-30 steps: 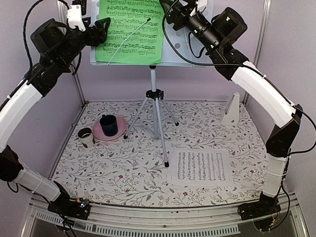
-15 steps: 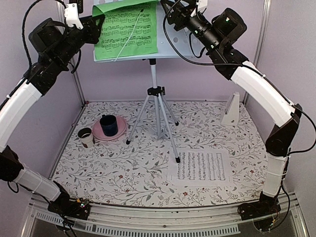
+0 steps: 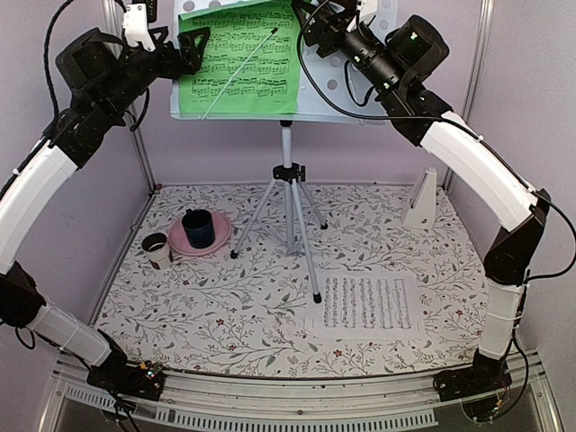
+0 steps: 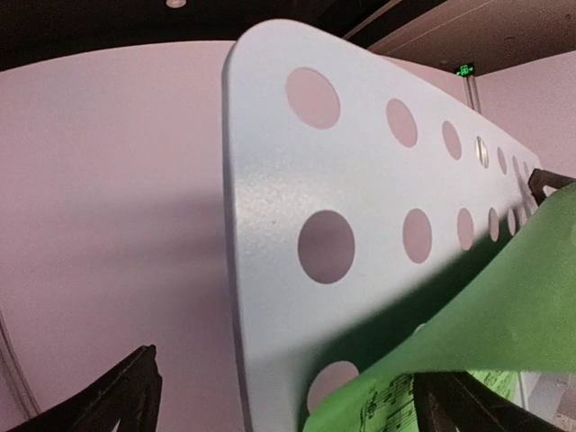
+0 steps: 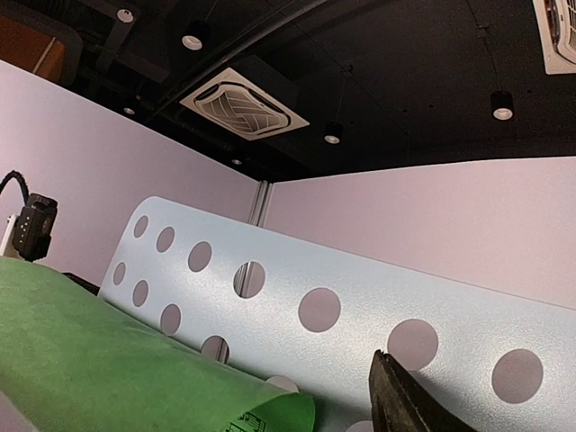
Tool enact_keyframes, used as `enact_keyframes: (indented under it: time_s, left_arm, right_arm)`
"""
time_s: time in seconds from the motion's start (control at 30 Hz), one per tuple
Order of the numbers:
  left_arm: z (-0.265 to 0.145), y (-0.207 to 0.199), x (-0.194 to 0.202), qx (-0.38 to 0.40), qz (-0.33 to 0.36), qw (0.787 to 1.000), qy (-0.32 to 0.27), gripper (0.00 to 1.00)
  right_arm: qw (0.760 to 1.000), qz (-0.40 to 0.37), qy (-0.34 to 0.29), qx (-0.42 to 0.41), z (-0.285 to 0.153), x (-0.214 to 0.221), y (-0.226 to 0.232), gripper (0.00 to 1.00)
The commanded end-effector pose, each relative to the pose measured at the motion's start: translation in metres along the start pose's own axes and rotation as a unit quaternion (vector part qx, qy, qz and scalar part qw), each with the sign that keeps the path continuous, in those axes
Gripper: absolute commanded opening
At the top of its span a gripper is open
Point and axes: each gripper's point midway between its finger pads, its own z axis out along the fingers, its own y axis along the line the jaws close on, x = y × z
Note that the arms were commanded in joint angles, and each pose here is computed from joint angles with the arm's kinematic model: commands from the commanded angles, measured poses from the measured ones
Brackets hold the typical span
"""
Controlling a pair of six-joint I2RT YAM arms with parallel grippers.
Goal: Set up the instrument practice props
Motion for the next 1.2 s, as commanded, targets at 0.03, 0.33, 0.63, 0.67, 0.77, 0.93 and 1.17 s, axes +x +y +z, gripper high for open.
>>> enact_keyframes:
  time_s: [0.03, 0.33, 0.63, 0.67, 0.77, 0.93, 1.17]
  left_arm:
    - [-0.002, -0.01, -0.016, 0.03, -0.003, 0.999, -0.011, 0.99]
    - [0.001, -0.021, -0.04, 0.045, 0.0, 0.998, -0.038, 0.99]
    - [0.022, -0.015, -0.074, 0.023, 0.002, 0.997, -0.074, 0.99]
    - [0.025, -0.015, -0.074, 0.021, 0.002, 0.997, -0.074, 0.99]
    - [0.027, -0.011, -0.076, 0.009, -0.001, 0.997, -0.08, 0.99]
    - [0.026, 0.007, -0.078, -0.035, -0.001, 0.996, -0.081, 0.97]
    - [0.024, 0.019, -0.076, -0.069, 0.002, 0.995, -0.075, 0.95]
  right_arm:
    - [1.0, 0.003, -0.004, 0.002, -0.002, -0.004, -0.003, 0.59]
    - [1.0, 0.004, -0.008, 0.0, -0.002, -0.005, -0.003, 0.59]
    - [1.0, 0.002, -0.009, -0.001, -0.003, -0.009, -0.003, 0.59]
    - [1.0, 0.002, -0.009, -0.002, -0.003, -0.009, -0.003, 0.59]
    - [1.0, 0.001, -0.007, -0.002, -0.004, -0.009, -0.002, 0.59]
    - [1.0, -0.002, -0.008, -0.006, -0.005, -0.013, -0.002, 0.61]
    - [1.0, -0.002, -0.009, -0.012, -0.006, -0.016, 0.0, 0.65]
